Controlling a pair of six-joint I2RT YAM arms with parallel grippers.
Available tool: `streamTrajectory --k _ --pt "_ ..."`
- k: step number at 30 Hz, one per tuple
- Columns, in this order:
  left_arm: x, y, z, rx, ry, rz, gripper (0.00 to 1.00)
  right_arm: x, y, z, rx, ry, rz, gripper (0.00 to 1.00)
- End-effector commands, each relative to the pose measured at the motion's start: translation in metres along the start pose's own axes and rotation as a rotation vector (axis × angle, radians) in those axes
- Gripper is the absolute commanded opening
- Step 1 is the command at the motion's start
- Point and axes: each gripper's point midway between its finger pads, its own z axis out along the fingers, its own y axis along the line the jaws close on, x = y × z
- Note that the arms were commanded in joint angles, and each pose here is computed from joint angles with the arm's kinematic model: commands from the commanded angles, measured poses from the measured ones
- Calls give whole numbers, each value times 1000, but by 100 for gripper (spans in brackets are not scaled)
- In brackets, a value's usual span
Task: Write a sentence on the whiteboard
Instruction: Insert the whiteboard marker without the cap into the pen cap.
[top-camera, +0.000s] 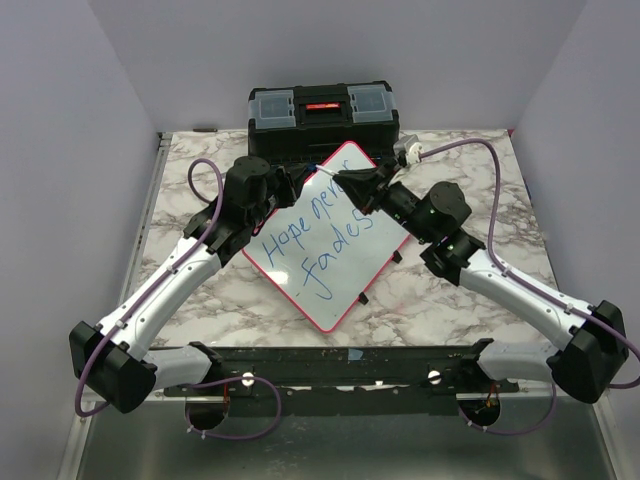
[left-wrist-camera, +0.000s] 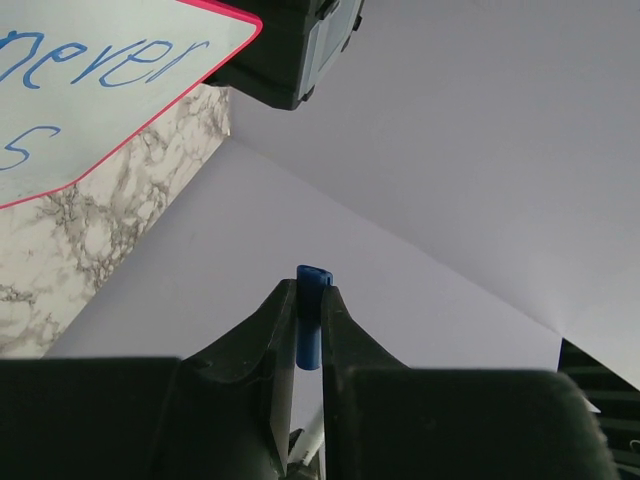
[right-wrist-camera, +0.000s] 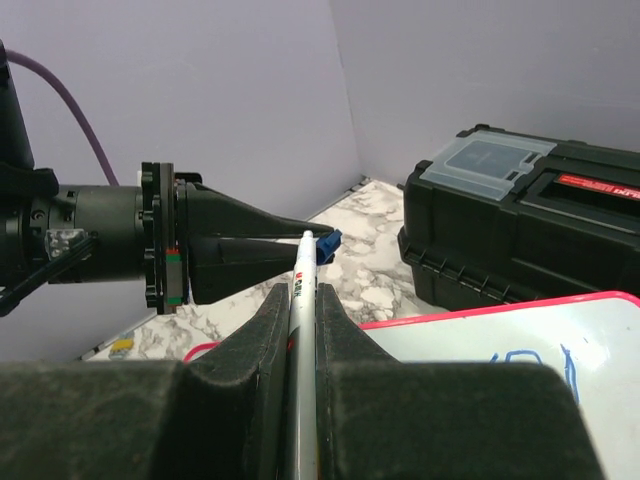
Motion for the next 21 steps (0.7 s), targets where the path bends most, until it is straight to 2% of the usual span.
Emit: streamTrajectory --k 1,21 --pt "4 -4 -6 12 23 -64 0 -19 -1 -5 28 -75 -15 1" --pt "8 -5 -4 9 38 -67 0 5 -3 -1 28 3 21 1"
